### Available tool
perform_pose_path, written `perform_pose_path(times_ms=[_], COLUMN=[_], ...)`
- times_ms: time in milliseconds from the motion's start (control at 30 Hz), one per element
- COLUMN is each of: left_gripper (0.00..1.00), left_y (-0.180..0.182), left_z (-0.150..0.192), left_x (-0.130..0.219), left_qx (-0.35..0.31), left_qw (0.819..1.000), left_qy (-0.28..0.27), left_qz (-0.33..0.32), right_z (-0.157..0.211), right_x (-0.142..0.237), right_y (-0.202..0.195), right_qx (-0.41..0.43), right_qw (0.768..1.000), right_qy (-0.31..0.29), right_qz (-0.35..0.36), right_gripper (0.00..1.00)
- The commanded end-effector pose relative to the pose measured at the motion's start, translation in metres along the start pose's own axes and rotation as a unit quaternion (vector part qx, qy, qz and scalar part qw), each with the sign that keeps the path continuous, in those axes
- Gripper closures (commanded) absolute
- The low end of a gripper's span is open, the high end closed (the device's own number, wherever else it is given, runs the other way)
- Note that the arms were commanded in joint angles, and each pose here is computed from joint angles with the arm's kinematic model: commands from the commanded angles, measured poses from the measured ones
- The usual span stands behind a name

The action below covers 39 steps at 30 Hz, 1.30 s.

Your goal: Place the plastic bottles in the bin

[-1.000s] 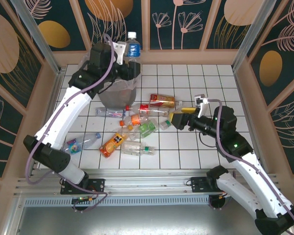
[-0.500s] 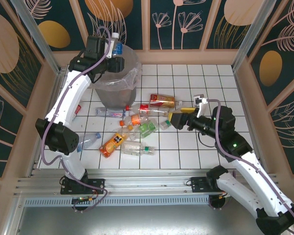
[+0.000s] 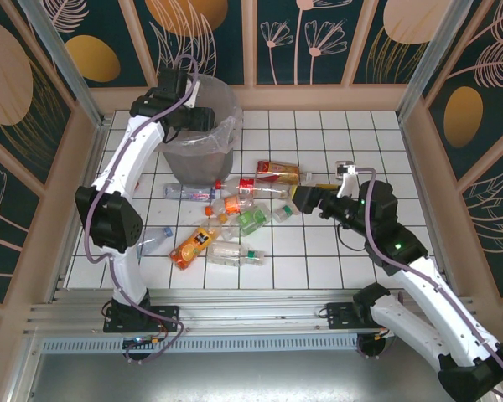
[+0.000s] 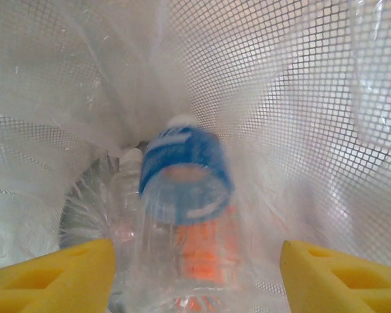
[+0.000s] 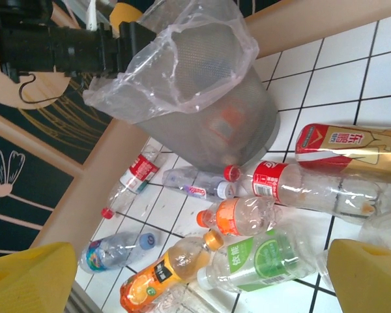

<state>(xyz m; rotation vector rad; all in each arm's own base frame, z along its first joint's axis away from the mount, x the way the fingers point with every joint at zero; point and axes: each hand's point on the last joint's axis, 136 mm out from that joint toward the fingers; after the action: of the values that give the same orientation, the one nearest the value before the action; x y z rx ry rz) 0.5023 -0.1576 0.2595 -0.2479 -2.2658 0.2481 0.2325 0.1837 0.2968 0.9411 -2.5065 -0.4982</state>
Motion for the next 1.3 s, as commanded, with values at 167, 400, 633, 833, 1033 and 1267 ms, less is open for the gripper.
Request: perform_pose_path(times_ms=[167,400,633,833,1033,1267], left_gripper=[0.26,0.19,0.02,0.02,0.02,0.02], left_y=[-0.008,-0.037,-0.066,-0.092,-0.117,-0.146], left_z=[-0.017,-0.049,-0.032,0.019,0.084,0.16], left_x=[0.024,0.092,0.161,0.193,0.198,0.181], left_qx=[0.007,-0.002,-0.028,-0.037,-0.04,-0.026], left_qw=[1.0,0.99,0.968,0.947,0.931,0.901], left_qy=[-0.025,-0.112,-0.166,-0.152,-0.105,-0.036], left_qz=[0.017,0.087,0.188,0.281,0.348,0.433], right_z=[0.001,0.005,0.017,0.039,0.058,0.075], right_x=[-0.003,-0.007,-0.025,-0.036,-0.043,-0.058], right_y=[-0.024,-0.049,-0.073,-0.109,-0.141,-0.164], right_qx=[0.007,-0.017,-0.073,-0.135,-0.182,-0.204], right_qw=[0.998,0.991,0.981,0.959,0.94,0.926], right_qy=[-0.013,0.002,0.025,0.061,0.078,0.097], right_qz=[0.062,0.132,0.18,0.241,0.279,0.304], right_gripper=[0.01,0.02,0.15,0.19,0.15,0.14])
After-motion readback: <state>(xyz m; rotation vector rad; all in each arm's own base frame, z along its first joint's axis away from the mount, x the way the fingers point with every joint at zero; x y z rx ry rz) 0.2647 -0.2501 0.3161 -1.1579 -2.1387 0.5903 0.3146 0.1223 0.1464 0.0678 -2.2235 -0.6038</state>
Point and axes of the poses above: each hand's point on the last joint's axis, 136 mm out from that joint toward the fingers, its own x axis back along the fingers, its own y axis along the line the jaws close on, z = x × y, and after that the axes turned 10 degrees about x, right-handed
